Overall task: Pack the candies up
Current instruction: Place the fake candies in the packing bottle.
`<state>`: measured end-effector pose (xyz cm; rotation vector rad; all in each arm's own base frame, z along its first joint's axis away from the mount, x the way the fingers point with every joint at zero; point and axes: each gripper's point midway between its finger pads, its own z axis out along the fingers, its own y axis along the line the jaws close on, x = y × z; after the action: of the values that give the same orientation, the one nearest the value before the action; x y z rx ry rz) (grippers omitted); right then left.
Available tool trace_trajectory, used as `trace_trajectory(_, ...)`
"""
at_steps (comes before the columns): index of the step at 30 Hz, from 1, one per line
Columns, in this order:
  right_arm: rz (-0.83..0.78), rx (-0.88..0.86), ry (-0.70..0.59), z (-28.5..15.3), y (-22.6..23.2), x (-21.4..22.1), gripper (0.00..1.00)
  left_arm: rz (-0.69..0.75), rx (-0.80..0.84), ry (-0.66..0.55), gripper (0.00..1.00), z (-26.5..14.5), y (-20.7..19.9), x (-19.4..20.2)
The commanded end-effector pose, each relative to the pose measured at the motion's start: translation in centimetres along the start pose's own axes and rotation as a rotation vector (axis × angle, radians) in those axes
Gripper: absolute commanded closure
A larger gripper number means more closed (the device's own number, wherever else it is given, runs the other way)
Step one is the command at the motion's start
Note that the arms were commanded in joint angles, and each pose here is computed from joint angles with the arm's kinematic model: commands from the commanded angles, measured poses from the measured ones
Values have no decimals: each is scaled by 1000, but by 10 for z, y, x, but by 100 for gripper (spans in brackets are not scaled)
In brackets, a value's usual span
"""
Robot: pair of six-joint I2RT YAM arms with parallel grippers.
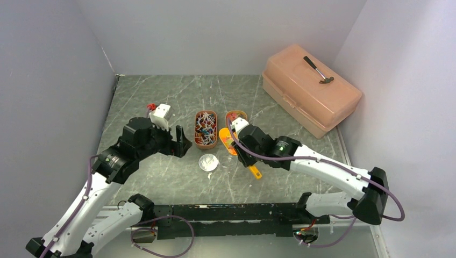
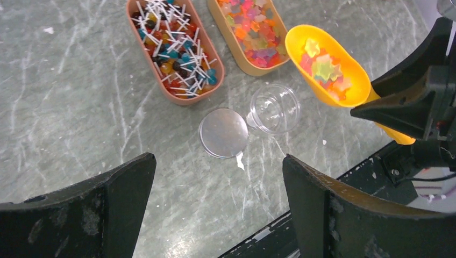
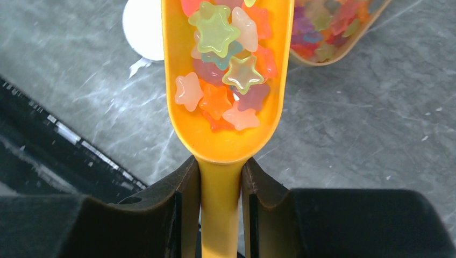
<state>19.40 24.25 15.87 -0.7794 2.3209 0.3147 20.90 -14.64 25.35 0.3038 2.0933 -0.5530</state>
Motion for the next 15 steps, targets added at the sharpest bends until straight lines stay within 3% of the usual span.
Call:
trace_trajectory(1,-38,-101,-59,-27,22,-9,100,27,146,6,7,8,-26,-6)
trace_trajectory(15,-184,-238,-114,-56,60,-3,100,-7,322,81,7,26,-60,-12)
